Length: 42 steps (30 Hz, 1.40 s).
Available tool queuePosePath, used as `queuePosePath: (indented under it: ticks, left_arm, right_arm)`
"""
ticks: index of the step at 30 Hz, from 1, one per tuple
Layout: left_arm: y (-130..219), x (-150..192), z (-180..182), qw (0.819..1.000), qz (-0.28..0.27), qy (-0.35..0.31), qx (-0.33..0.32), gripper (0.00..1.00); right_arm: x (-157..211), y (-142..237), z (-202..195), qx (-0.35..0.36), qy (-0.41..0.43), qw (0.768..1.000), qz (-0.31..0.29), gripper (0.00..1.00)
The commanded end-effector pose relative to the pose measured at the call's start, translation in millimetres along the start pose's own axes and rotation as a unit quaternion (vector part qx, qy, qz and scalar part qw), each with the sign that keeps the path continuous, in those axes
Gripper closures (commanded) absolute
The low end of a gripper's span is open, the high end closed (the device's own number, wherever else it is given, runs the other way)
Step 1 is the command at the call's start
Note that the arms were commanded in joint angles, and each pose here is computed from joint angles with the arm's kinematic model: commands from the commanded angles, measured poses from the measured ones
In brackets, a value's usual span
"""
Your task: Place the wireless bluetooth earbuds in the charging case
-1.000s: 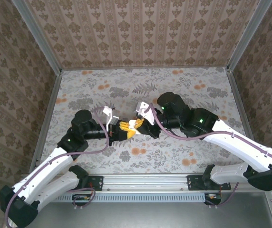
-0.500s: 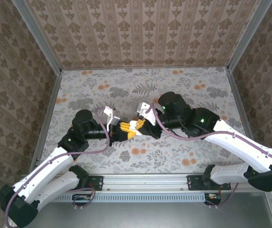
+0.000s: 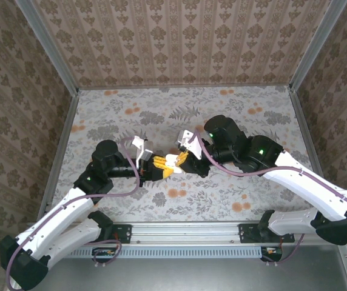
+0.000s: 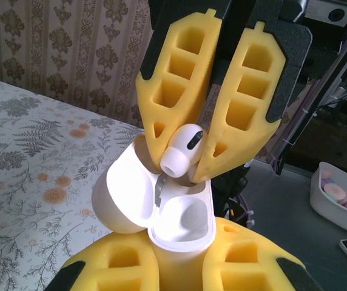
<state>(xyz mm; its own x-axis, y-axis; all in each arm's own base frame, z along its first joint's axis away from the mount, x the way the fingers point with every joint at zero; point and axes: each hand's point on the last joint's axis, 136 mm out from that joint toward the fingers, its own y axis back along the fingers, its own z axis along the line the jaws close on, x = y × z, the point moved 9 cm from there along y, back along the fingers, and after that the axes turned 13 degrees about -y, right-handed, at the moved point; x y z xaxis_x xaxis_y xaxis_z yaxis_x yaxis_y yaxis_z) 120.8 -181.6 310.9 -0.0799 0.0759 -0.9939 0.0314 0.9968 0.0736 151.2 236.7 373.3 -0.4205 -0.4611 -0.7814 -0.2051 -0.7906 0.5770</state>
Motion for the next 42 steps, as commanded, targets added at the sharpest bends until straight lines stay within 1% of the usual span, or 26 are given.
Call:
queuePosePath:
  ticks: [1,8,16,20,23,25,27,30,38,42]
  left_arm:
    - [2.7,-22.5,-4.5,0.996,-0.038,-0.075,-0.001,1.00]
    - [-2.6,-14.7,-7.8,0.993,-0.027,-0.114,0.000,1.00]
    - [-4.4,-13.7,-7.1,0.990,-0.021,-0.139,-0.019,1.00]
    - [-3.4,-14.3,-6.8,0.989,-0.023,-0.143,-0.027,1.00]
    - [-4.0,-12.4,-6.8,0.990,-0.022,-0.139,-0.024,1.00]
    - [-4.8,-11.0,-6.5,0.991,-0.020,-0.134,-0.020,1.00]
    - [-5.1,-9.9,-6.2,0.991,-0.020,-0.132,-0.018,1.00]
    - [-5.5,-8.7,-5.6,0.991,-0.020,-0.130,-0.019,1.00]
    - [-7.4,-9.6,-5.1,0.992,-0.020,-0.124,-0.010,1.00]
    - [-7.4,-9.3,-5.3,0.992,-0.020,-0.120,-0.008,1.00]
  right_arm:
    - [8.4,10.2,8.3,-0.028,-0.012,0.999,0.024,0.89]
    - [7.4,16.0,10.0,-0.028,-0.010,1.000,0.002,0.90]
    - [14.9,3.9,10.9,-0.060,-0.025,0.998,0.025,0.88]
    - [16.8,4.4,7.3,-0.036,-0.017,0.999,0.028,0.89]
    - [10.9,14.1,3.1,0.012,-0.002,1.000,-0.007,0.89]
    - [5.7,23.7,2.5,0.033,0.009,0.998,-0.046,0.89]
    - [1.4,34.6,4.4,0.044,0.026,0.995,-0.087,0.89]
    - [-0.7,39.8,5.0,0.052,0.043,0.992,-0.108,0.88]
    - [-0.6,24.8,6.4,0.029,0.055,0.995,-0.084,0.88]
    - [1.8,16.6,4.4,0.031,0.061,0.995,-0.067,0.88]
